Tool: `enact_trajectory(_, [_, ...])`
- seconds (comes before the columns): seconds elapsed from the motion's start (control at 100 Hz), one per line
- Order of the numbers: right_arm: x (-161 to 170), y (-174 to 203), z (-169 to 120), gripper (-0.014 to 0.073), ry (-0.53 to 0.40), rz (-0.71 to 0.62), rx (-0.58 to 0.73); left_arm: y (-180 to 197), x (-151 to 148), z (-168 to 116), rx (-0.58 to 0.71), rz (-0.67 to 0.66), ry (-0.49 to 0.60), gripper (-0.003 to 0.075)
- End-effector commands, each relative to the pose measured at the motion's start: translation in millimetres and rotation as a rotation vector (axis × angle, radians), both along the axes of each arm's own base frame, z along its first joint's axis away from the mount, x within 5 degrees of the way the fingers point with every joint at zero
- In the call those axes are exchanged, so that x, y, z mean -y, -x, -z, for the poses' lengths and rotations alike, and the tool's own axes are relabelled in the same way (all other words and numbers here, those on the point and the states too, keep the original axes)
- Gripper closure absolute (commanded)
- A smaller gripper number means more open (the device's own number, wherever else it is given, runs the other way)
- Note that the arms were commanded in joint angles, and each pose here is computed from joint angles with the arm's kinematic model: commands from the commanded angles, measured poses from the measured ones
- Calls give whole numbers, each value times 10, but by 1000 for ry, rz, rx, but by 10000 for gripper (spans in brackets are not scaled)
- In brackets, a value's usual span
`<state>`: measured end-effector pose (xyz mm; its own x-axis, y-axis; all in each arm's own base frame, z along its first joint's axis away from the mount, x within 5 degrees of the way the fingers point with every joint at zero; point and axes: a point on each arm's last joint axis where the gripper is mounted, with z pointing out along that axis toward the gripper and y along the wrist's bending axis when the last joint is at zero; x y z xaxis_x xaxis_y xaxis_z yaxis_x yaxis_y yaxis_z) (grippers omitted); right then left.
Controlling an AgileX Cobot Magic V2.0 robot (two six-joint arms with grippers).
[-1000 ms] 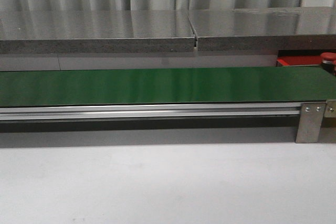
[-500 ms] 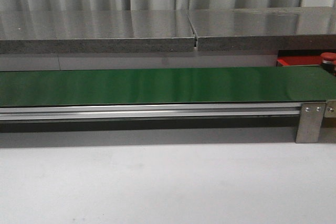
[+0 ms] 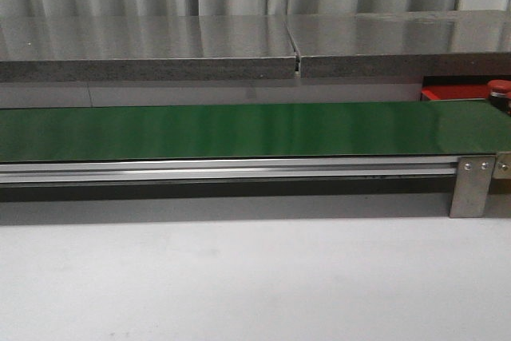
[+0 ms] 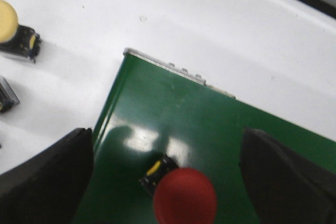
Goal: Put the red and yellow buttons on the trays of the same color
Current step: 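Set the red button on the conveyor start, open left gripper, then grasp a yellow push button from the pile with the left gripper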
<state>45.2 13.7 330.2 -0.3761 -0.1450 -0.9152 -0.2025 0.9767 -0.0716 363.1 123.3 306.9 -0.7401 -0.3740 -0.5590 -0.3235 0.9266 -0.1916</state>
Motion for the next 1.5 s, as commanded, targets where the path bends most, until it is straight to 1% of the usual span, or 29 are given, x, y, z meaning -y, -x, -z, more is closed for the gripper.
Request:
enact_trajectory(0.0, [6, -26, -122, 663, 0, 7, 81, 32, -171, -380, 123, -49, -37, 153])
enact_trajectory(0.08, [6, -26, -122, 663, 0, 7, 81, 3, -350, -416, 111, -63, -46, 153])
enact_trajectory(0.13, [6, -26, -122, 663, 0, 7, 81, -32, -446, -415, 97, -43, -65, 153])
enact_trajectory(0.31, [6, -26, -122, 663, 0, 7, 81, -192, -750, -319, 37, -1, -91, 153])
enact_trajectory(0.38, [6, -26, -122, 663, 0, 7, 81, -267, -858, -237, 27, 18, -113, 153])
enact_trajectory(0.49, [6, -26, -122, 663, 0, 7, 81, -350, -979, -79, 2, 88, -168, 154])
enact_trajectory(0.59, [6, -26, -122, 663, 0, 7, 81, -385, -1084, 54, -6, 83, -184, 155])
enact_trajectory(0.71, [6, -26, -122, 663, 0, 7, 81, -451, -1213, 169, 36, 41, -201, 155])
enact_trajectory(0.8, [6, -26, -122, 663, 0, 7, 81, -487, -1256, 218, 59, 24, -207, 155])
enact_trajectory(0.97, [6, -26, -122, 663, 0, 7, 81, -565, -1315, 411, 54, 14, -205, 155])
enact_trajectory(1.08, [6, -26, -122, 663, 0, 7, 81, -606, -1345, 473, 68, 3, -210, 155])
enact_trajectory(1.19, [6, -26, -122, 663, 0, 7, 81, -638, -1364, 596, 53, 2, -195, 155])
enact_trajectory(1.41, [6, -26, -122, 663, 0, 7, 81, -667, -1378, 733, 31, 4, -173, 156])
enact_trajectory(1.46, [6, -26, -122, 663, 0, 7, 81, -671, -1378, 757, 27, 4, -167, 176])
enact_trajectory(1.49, [6, -26, -122, 663, 0, 7, 81, -673, -1379, 768, 25, 4, -166, 211])
